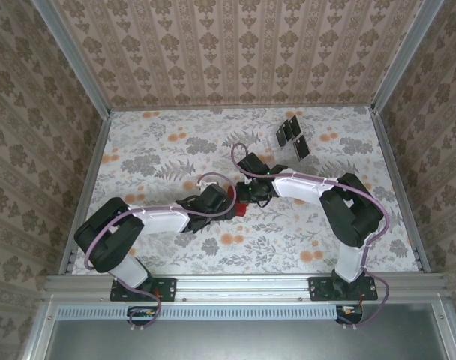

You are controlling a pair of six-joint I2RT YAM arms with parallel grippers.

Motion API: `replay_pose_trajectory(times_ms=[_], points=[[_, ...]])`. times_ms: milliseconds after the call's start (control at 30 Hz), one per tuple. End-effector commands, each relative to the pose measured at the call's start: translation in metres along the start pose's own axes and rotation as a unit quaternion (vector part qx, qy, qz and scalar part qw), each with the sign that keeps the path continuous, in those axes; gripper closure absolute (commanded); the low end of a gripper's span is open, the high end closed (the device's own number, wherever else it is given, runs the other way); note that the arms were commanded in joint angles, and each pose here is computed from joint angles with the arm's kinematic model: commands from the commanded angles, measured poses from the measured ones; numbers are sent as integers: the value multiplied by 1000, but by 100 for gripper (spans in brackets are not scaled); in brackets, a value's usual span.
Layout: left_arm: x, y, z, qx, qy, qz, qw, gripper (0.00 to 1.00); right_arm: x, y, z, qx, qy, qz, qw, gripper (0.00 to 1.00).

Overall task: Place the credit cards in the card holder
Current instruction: Close the button on the card holder.

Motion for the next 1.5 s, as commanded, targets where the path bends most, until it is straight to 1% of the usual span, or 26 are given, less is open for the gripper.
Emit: replay_pose_trajectory(times_ms=[0, 400, 633, 867, 1033, 1300, 1467], points=[[45, 16, 25, 10, 111, -15, 994, 0, -2, 0, -14, 23, -4, -15, 1000, 100], [46, 16, 27, 11, 113, -16, 993, 0, -1, 10, 6, 16, 18, -25, 999, 100], [46, 16, 27, 13, 111, -17, 994, 0, 8, 16, 19, 20, 39, -36, 998, 100], [47, 17, 27, 13, 112, -17, 994, 0, 8, 13, 13, 33, 33, -39, 998, 100], [47, 17, 27, 13, 112, -17, 993, 0, 10, 12, 15, 38, 41, -44, 997, 100], [47, 17, 27, 12, 111, -19, 994, 0, 29, 11, 35, 35, 77, -44, 995, 100], [48, 18, 28, 12, 112, -19, 993, 0, 48, 10, 49, 49, 110, -46, 992, 100]])
Point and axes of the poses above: each hand's point on the last joint's axis, 136 mm out from that joint toward the fingers, its own z axis out along the fingers, its own y axis along the line the jaws close on, x = y × z, the point moved 8 cm from there along -z, back along the fingers, and after that the axes turned 5 degrees about -z, right-handed, at the moved point
